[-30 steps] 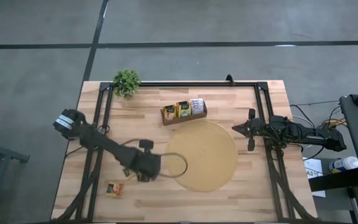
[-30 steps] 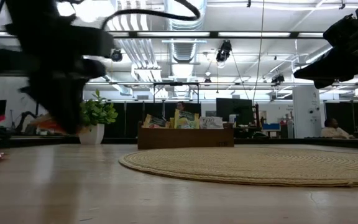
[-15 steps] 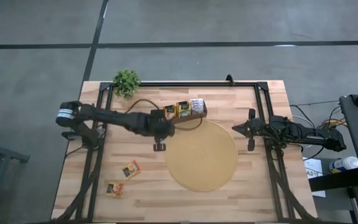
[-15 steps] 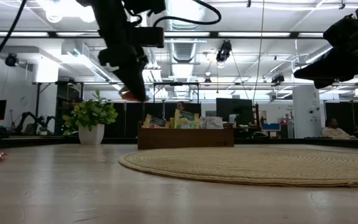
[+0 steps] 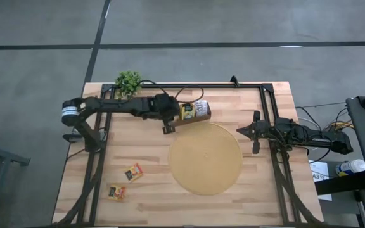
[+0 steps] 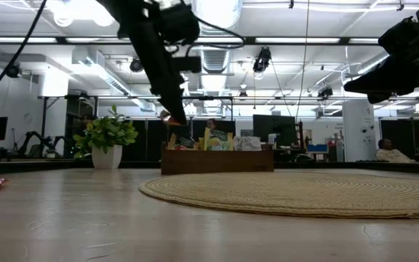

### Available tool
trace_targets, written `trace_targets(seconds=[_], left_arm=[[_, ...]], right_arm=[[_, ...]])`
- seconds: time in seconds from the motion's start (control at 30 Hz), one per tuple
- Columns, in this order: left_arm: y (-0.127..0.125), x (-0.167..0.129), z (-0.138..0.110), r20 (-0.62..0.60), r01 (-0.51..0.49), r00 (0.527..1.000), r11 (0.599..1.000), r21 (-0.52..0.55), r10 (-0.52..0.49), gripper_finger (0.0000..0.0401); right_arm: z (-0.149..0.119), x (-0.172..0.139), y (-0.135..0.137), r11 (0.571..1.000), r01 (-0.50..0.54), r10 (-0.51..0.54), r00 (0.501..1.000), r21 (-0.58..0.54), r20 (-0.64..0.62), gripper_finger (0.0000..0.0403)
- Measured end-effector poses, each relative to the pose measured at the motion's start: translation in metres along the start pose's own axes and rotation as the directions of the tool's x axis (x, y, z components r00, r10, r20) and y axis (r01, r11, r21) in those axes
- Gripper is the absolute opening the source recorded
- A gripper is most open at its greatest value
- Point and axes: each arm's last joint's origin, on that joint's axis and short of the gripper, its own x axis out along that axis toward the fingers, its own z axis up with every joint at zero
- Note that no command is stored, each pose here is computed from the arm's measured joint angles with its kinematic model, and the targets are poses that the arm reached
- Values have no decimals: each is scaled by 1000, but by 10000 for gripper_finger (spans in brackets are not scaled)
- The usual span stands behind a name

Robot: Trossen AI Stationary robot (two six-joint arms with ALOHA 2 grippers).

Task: Pick & Place Tea
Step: Put the orange tea bag into the left section of the wooden organizer

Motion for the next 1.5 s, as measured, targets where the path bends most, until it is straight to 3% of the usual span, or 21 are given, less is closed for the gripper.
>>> trace_targets(seconds=[0.37,0.87,1.27,1.5], left_arm=[[0,40,2,-7,32,999,999,-23,-32,13],[-3,81,-6,-87,-48,995,993,111,58,13],[1,79,5,-69,-76,994,986,152,87,40],[6,69,24,4,-28,1000,987,161,28,63]], right_arm=[[0,0,0,1000,0,0,1000,0,1,9],[0,0,0,1000,0,0,1000,0,1,9],[0,0,0,1000,0,0,1000,0,1,9],[0,0,0,1000,0,0,1000,0,1,9]])
